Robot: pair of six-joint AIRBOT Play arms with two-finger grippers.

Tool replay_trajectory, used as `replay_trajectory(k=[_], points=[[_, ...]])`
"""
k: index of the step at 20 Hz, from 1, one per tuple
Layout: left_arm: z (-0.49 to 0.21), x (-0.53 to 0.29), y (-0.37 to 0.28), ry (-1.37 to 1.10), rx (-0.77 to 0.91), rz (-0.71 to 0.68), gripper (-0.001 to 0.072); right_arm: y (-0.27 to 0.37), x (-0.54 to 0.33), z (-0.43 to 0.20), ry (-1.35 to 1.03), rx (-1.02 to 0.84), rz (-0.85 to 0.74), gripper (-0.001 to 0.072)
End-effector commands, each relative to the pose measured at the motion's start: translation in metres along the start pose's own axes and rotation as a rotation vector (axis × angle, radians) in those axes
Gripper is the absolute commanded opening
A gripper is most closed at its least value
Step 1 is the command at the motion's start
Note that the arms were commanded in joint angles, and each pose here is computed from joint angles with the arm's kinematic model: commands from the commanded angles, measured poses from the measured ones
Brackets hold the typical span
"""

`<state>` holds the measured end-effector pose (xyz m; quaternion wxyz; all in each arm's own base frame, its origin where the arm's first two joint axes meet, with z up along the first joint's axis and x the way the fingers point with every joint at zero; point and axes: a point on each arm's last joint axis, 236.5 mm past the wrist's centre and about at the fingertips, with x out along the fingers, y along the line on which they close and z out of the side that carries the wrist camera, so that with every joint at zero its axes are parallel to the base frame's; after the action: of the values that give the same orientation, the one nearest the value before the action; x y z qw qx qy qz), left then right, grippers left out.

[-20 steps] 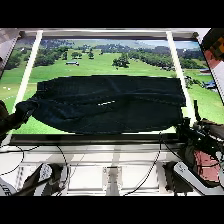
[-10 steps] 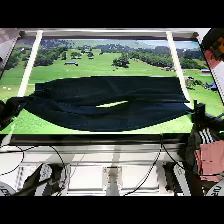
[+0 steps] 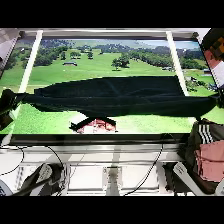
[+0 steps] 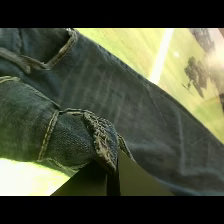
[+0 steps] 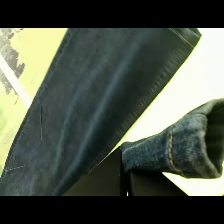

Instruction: Fold the clothes and pants, and hang the long-sleeved shirts on hangers.

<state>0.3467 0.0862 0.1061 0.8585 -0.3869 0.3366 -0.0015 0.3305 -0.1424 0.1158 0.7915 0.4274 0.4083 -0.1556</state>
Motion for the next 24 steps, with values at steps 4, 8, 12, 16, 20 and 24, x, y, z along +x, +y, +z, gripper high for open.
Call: replay_trajectory(k=[4,8,12,16,20,24], points=[[0.008,0.061,0.012,0.026,-0.152,-0.048,0.0035,0.061,0.081,0.052,0.053,-0.062,0.059,0.0015],[0.004,0.116,0.026,0.027,-0.249,-0.035,0.0035,0.073,0.145,0.054,0.097,-0.003,0.012,0.0014],[0.014,0.173,0.038,-0.097,-0.295,0.006,0.0035,0.075,0.195,0.047,0.094,0.085,-0.021,0.0014],[0.035,0.211,0.051,-0.227,-0.467,0.053,0.0051,0.097,0.231,0.059,0.006,0.174,0.05,0.0023],[0.081,0.232,0.031,-0.288,-0.55,-0.035,0.062,0.125,0.236,0.087,-0.092,0.241,0.175,0.0351],[0.145,0.221,-0.009,-0.383,-0.518,-0.144,0.0614,0.156,0.218,0.11,-0.129,0.123,0.224,0.0352]])
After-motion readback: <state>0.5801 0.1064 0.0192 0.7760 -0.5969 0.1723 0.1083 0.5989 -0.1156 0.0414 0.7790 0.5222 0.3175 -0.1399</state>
